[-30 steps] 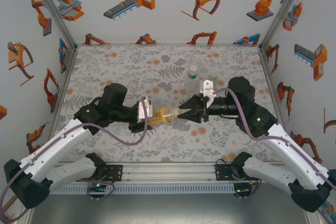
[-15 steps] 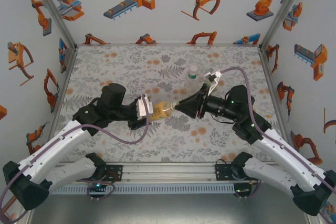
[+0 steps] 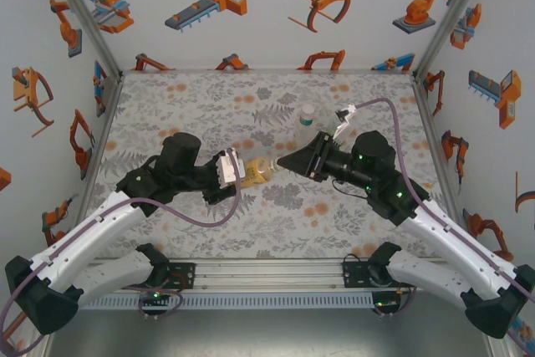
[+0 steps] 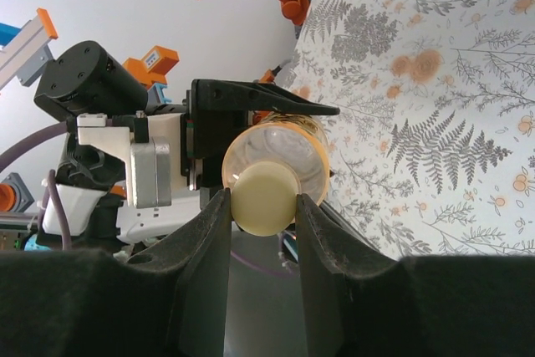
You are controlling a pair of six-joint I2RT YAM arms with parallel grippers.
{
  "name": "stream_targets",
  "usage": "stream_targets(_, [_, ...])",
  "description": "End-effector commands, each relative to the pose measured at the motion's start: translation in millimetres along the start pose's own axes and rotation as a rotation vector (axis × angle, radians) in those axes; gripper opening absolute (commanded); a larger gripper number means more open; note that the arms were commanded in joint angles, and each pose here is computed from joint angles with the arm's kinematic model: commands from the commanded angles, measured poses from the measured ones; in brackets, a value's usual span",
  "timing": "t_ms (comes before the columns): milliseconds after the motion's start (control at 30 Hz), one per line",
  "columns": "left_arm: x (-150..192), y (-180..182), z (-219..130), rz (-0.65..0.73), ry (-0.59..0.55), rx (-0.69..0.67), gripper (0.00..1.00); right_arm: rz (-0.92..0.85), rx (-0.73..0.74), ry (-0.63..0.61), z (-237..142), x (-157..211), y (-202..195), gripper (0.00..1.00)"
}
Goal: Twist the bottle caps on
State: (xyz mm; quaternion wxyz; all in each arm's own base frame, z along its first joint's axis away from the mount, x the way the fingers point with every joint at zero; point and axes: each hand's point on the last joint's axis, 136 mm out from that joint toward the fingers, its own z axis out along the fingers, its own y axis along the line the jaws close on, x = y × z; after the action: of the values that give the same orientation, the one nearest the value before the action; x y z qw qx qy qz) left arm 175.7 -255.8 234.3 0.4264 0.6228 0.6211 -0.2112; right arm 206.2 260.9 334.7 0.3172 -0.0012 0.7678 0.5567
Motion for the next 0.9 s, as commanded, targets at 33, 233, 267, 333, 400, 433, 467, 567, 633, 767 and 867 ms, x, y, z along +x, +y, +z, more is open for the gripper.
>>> stream_targets(33, [-25.2, -4.6, -5.6, 0.052, -0.108, 0.026, 0.00, -0.057, 0.034, 0.018, -2.8, -1.8, 4.5, 0.36])
stream_targets(233, [-27.4, -9.1, -6.0, 0.058, -0.124, 0.051, 0.00, -0.218, 0.031, 0.014, -15.5, -10.8, 24.2, 0.59])
stream_targets(267, [-27.9, -9.5, -6.4, 0.060, -0.126, 0.053, 0.00, -0.248, 0.032, 0.015, -17.9, -12.0, 27.3, 0.60])
stream_targets(333, [-27.9, -10.6, -6.3, 0.061, -0.127, 0.057, 0.00, -0.301, 0.031, 0.017, -21.5, -13.6, 32.2, 0.62])
stream_targets(400, [-29.0, -11.9, -7.2, 0.063, -0.134, 0.064, 0.00, -0.377, 0.028, 0.016, -24.8, -15.4, 37.2, 0.63])
stream_targets(433, [-29.8, -12.9, -7.6, 0.065, -0.137, 0.069, 0.00, -0.418, 0.020, 0.016, -26.8, -15.8, 40.4, 0.63])
stream_targets(467, [-29.9, -14.2, -7.4, 0.066, -0.140, 0.078, 0.00, -0.469, 0.007, 0.018, -28.2, -15.8, 44.3, 0.63])
stream_targets(567, [-32.5, -21.3, -8.3, 0.071, -0.158, 0.119, 0.00, -0.677, -0.083, 0.045, -32.2, -9.3, 62.4, 0.62])
stream_targets(633, [-34.5, -27.0, -8.5, 0.073, -0.172, 0.155, 0.00, -0.856, -0.181, 0.079, -36.4, 3.1, 74.9, 0.61])
stream_targets(767, [-35.8, -34.7, -8.6, 0.069, -0.180, 0.208, 0.00, -1.142, -0.345, 0.132, -48.3, 26.3, 90.5, 0.63])
stream_targets(867, [-35.5, -36.7, -8.2, 0.065, -0.172, 0.227, 0.00, -1.312, -0.477, 0.178, -59.1, 45.0, 98.7, 0.63])
